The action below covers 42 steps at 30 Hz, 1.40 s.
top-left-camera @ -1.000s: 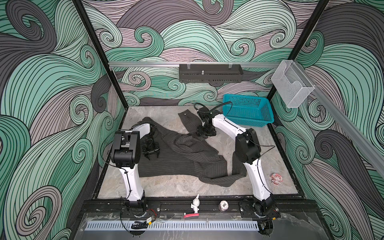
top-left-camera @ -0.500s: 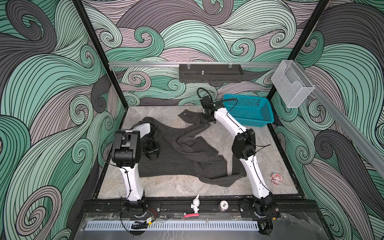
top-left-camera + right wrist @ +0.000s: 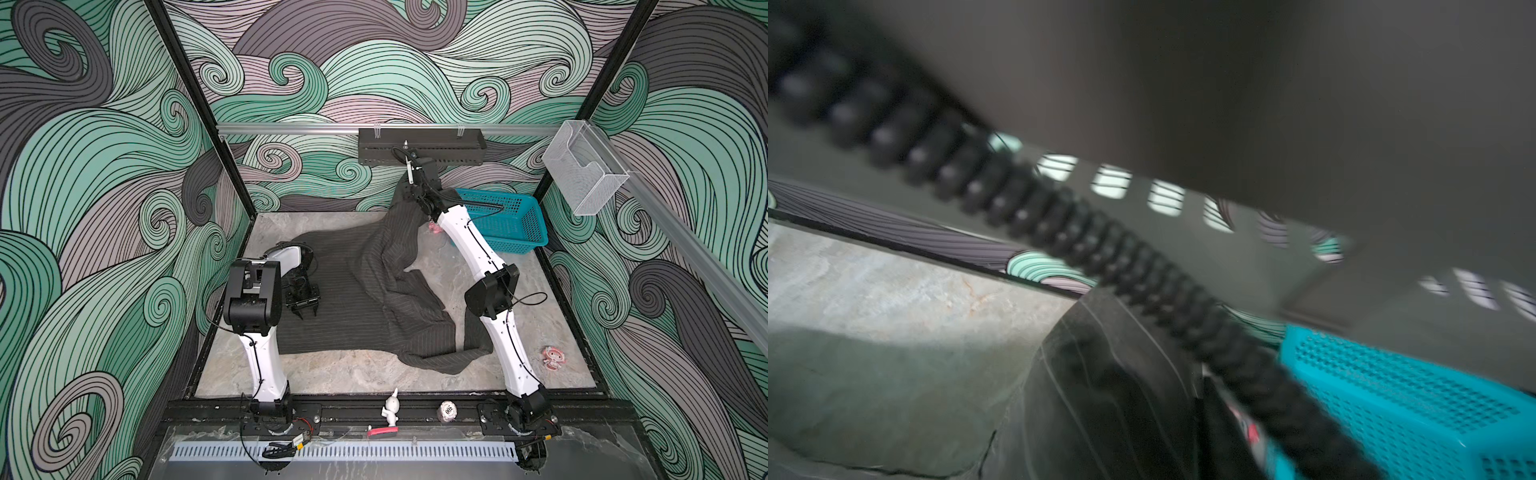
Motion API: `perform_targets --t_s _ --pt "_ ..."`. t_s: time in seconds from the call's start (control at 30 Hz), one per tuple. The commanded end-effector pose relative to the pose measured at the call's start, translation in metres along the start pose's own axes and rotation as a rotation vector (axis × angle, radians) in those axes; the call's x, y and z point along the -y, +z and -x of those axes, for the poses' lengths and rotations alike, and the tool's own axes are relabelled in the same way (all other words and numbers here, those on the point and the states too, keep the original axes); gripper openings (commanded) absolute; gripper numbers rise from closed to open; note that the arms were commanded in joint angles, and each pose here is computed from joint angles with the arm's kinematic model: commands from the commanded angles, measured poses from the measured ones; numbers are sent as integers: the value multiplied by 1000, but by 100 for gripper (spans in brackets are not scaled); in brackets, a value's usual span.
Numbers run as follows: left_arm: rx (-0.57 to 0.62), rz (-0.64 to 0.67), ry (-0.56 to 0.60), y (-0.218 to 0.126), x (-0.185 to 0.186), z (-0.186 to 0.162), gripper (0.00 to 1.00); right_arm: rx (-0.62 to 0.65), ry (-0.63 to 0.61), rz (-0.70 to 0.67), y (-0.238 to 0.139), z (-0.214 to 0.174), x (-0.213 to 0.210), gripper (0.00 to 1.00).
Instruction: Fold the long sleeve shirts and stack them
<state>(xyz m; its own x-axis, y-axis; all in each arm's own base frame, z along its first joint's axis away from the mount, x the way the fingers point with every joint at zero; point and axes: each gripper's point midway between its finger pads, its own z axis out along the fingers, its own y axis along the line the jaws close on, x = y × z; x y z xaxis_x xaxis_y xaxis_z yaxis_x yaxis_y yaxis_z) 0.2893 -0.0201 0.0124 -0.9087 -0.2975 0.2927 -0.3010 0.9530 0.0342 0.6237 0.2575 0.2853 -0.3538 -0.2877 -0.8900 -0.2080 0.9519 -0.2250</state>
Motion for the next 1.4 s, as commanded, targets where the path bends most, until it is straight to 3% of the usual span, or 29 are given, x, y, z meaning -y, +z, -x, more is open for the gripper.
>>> perform_targets --t_s 0.0,0.27,0.43,0.6,0.9,1.17,1.37 --pt "-41 54 5 17 -7 -4 40 29 -81 41 6 1 -18 63" --pt "-35 43 5 15 -4 -3 40 -233 22 88 -62 -43 -6 80" --pt "-33 37 7 15 -3 -3 40 -467 145 284 -88 -126 -44 80" --pt "-33 36 6 15 -3 -3 40 -646 245 398 -74 -190 -70 76" --pt "-32 40 7 15 -3 -3 38 -768 333 553 -41 -238 -106 69" --pt "-34 41 8 15 -3 -2 38 -657 344 647 -29 -215 -110 30" --pt "-37 42 8 16 -3 -2 38 -634 340 641 -20 -203 -103 58"
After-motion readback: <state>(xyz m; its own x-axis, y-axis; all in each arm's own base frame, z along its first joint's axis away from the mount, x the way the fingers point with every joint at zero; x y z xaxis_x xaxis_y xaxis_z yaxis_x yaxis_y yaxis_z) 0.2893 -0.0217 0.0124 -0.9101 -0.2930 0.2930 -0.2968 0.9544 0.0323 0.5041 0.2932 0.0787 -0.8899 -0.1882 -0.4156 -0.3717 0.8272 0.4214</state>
